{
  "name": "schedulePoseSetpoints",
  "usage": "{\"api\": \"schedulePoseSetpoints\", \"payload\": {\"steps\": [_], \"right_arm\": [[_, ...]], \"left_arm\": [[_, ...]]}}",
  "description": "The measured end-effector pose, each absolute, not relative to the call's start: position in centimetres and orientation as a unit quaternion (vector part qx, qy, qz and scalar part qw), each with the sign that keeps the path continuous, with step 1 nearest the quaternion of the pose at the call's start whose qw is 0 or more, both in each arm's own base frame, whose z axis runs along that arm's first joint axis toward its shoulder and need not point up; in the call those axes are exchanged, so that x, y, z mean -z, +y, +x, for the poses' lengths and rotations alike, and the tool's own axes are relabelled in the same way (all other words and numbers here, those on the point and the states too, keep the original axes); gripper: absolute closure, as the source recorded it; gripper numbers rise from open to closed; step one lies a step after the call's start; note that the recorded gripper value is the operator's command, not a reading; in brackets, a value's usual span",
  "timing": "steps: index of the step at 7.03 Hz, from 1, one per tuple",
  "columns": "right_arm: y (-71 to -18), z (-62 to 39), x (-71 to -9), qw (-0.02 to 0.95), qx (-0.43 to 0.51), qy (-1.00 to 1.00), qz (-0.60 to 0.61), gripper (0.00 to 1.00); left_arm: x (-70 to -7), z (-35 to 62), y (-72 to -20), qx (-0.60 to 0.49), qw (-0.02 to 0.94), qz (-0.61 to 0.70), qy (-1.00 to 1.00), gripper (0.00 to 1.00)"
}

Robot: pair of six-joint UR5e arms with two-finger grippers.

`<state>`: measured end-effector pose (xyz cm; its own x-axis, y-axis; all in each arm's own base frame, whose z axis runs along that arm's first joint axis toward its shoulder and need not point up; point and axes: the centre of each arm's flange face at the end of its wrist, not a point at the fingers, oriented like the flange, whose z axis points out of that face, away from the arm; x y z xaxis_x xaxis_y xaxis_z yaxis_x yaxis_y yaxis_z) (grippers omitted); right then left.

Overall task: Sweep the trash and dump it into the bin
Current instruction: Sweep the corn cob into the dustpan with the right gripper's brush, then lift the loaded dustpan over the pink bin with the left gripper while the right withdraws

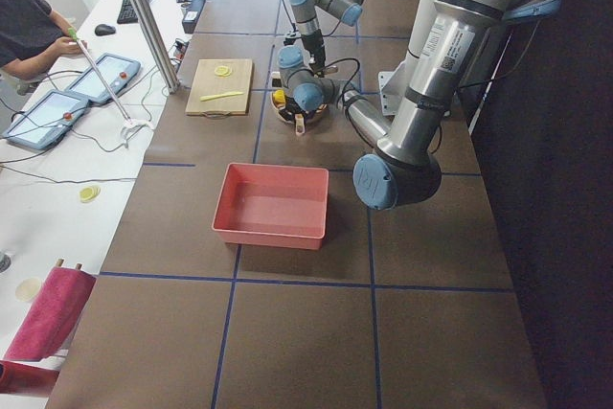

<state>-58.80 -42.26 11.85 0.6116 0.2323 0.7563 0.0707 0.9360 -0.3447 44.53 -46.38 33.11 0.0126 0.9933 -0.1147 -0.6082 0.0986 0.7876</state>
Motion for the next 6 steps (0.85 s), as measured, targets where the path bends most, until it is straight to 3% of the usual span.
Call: {"api": "schedulePoseSetpoints", "payload": {"steps": [6], "right_arm": [[-39.9,-50.5,-16.9,0.879,-0.057,-0.438,-0.182,1.00]], "left_arm": [[-32.4,44.0,-46.2,-0.589,0.654,0.280,0.383,1.00]]}}
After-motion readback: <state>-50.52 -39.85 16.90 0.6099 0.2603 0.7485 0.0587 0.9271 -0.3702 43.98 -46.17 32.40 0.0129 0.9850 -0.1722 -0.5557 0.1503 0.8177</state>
